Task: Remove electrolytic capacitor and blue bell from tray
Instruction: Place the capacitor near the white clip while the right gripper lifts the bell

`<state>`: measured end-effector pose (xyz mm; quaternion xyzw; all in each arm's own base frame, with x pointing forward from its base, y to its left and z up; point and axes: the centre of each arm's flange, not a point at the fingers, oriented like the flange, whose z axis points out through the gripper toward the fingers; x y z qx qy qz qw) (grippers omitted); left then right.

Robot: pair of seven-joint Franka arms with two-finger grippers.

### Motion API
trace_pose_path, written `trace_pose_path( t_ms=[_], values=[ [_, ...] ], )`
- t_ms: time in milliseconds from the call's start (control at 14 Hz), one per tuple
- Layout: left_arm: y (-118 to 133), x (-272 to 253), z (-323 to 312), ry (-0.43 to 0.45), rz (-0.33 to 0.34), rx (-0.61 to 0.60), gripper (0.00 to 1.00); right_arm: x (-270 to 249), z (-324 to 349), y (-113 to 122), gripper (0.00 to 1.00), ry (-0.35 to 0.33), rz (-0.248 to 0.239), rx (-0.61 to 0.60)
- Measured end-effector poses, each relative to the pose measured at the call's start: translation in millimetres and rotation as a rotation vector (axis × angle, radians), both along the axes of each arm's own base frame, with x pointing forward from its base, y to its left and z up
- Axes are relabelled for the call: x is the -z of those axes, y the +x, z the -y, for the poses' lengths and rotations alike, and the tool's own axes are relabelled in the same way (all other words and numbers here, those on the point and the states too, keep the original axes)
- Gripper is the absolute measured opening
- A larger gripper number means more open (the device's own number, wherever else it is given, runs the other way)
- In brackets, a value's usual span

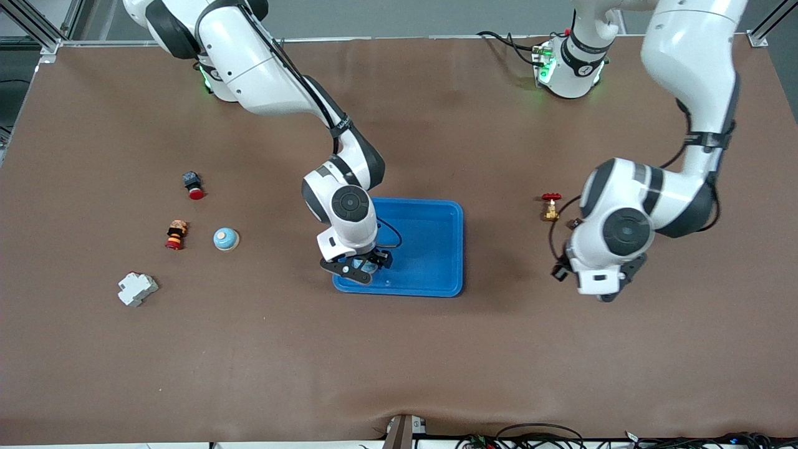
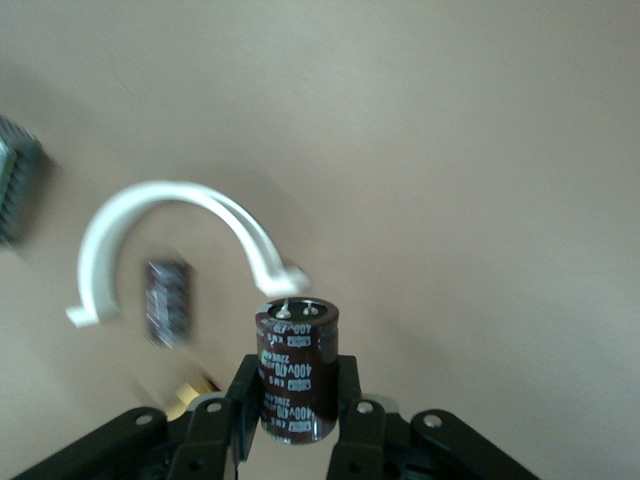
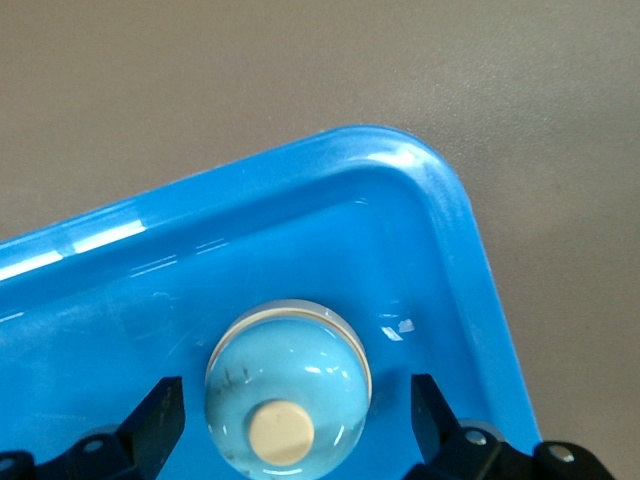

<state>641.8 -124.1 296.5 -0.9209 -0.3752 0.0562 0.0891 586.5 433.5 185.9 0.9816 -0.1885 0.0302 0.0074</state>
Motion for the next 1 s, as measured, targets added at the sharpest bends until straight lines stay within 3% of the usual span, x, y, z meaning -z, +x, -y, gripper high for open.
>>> trace_pose_path(
  t_ms=[214,357,571,929,1000],
  values=[
    [-1.4,25.1,-76.8,-0.033,-0.045,0.048,0.34,-2.0,-2.4,3.2,1.0,0.006,0.008,0.002],
    [-2.5,46.6,-93.5,-0.045,-0.051,0.053,0.34,-1.8,-2.7,3.6,0.96,0.006,0.009,0.002],
    [-1.1,70.0,-106.3,-0.026,-0.054,0.094,0.34,-2.0,-3.0,3.9,0.67,0.005,0.009,0.002],
    [1.5,93.7,-139.0,-0.036,-0.049,0.174,0.34,-7.7,-6.5,4.5,0.67,0.005,0.006,0.0],
    [1.8,97.4,-144.4,-0.039,-0.045,0.178,0.34,-10.9,-8.2,2.2,0.67,-0.009,-0.018,-0.001]
  ],
)
